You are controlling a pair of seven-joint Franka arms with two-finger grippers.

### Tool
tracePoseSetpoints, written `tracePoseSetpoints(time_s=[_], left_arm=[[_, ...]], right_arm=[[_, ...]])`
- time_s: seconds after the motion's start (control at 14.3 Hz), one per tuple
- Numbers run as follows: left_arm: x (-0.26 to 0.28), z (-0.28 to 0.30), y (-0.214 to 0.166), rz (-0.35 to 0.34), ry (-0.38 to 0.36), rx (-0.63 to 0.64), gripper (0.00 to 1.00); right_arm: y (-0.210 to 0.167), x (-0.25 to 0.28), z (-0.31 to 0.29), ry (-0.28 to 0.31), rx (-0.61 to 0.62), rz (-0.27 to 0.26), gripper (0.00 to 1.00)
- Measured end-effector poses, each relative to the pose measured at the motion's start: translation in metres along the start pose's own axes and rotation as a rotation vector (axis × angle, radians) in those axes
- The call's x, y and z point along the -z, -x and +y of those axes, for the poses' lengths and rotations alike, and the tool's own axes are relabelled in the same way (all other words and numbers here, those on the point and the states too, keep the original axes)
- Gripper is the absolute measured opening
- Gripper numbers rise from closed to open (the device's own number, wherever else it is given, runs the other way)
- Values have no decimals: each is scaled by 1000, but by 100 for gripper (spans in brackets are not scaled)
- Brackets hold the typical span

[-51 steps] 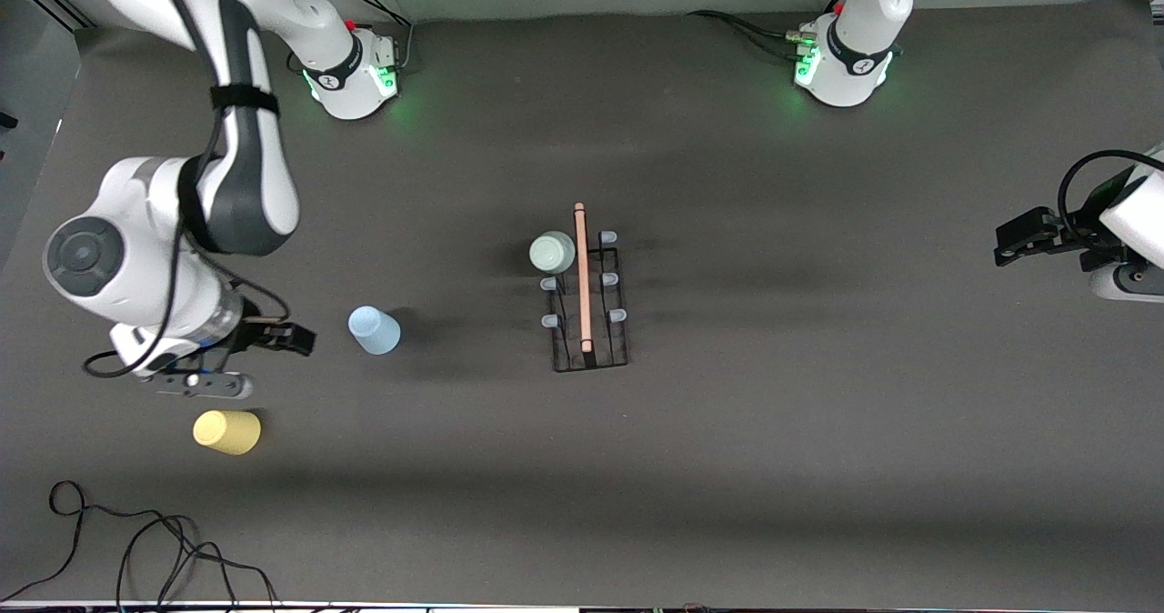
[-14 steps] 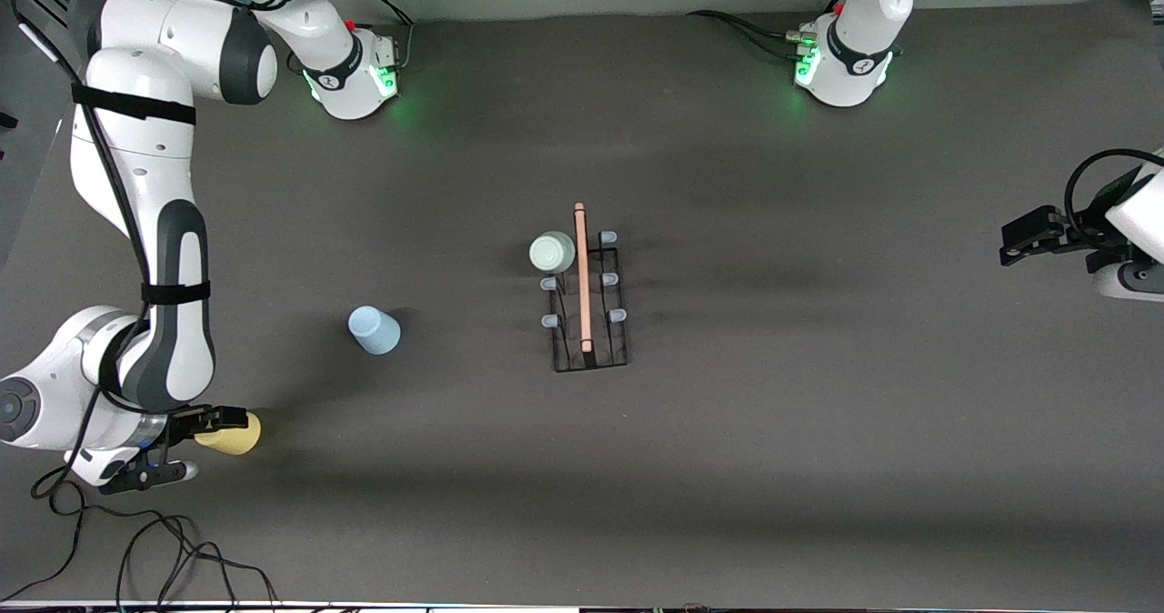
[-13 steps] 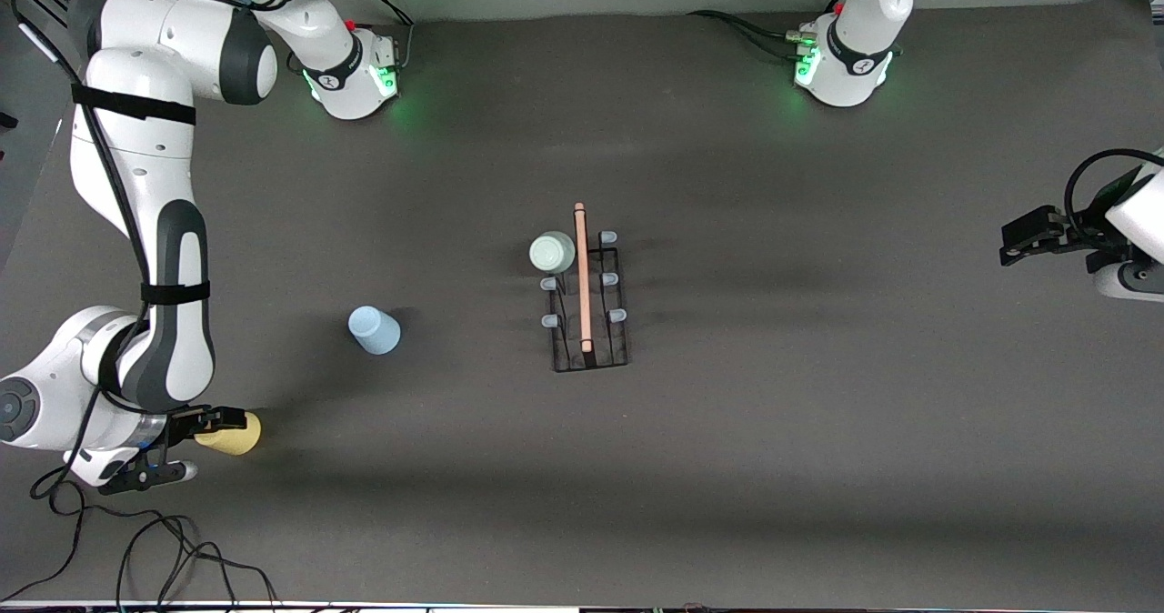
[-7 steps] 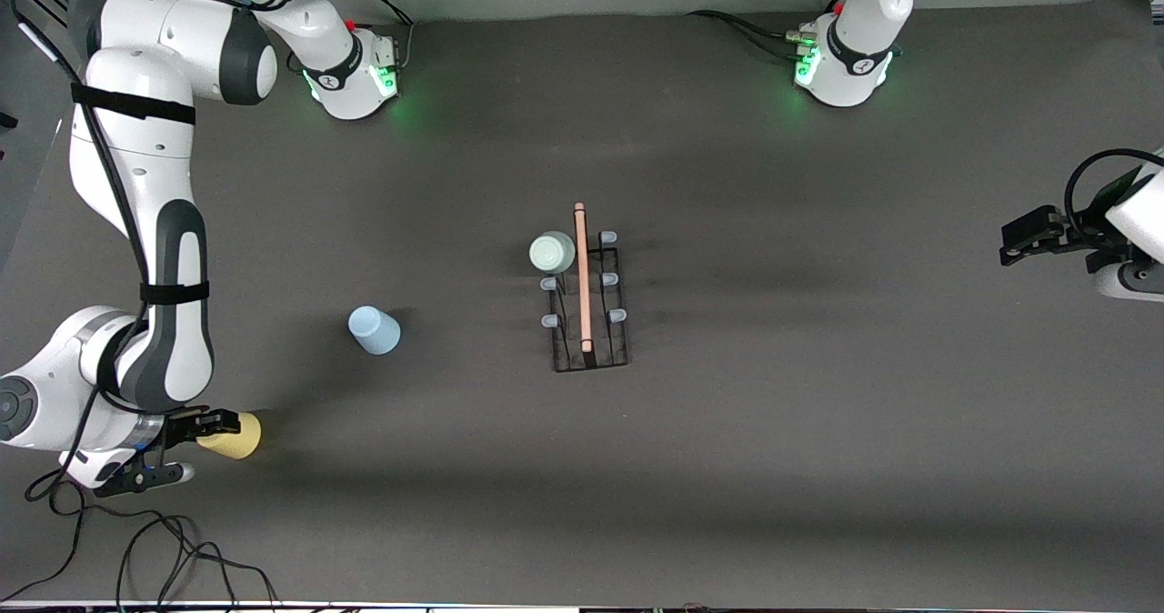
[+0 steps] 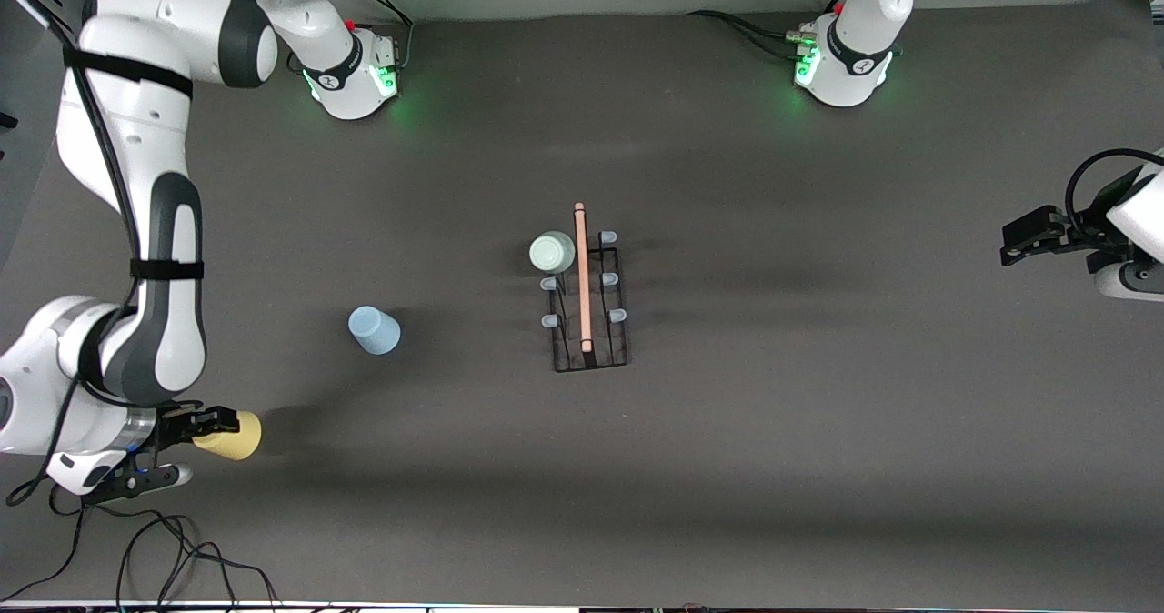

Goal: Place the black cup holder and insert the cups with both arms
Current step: 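Grasp the yellow cup with the right gripper, then carry the yellow cup with the right gripper to the rack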

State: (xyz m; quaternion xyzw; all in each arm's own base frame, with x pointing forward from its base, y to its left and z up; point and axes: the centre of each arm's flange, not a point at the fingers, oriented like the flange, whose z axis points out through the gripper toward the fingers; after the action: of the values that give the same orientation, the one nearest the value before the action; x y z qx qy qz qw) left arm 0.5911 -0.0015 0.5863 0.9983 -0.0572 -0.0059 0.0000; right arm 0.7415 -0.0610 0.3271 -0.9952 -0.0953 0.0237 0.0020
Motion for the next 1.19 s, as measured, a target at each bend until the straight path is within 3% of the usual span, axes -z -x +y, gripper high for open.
tracePoseSetpoints(time_s=[0.42,0.84,1.19], left_arm=[[0,-1,0,0,0,2,100],[0,-2,0,0,0,2,100],[0,-3,0,0,0,4,100]], right_arm=[[2,84,-158,-56,-157,-38,65],[17,89,-354,-38,-379,-45,65],[35,90,-449,-64,-490,-46,65]])
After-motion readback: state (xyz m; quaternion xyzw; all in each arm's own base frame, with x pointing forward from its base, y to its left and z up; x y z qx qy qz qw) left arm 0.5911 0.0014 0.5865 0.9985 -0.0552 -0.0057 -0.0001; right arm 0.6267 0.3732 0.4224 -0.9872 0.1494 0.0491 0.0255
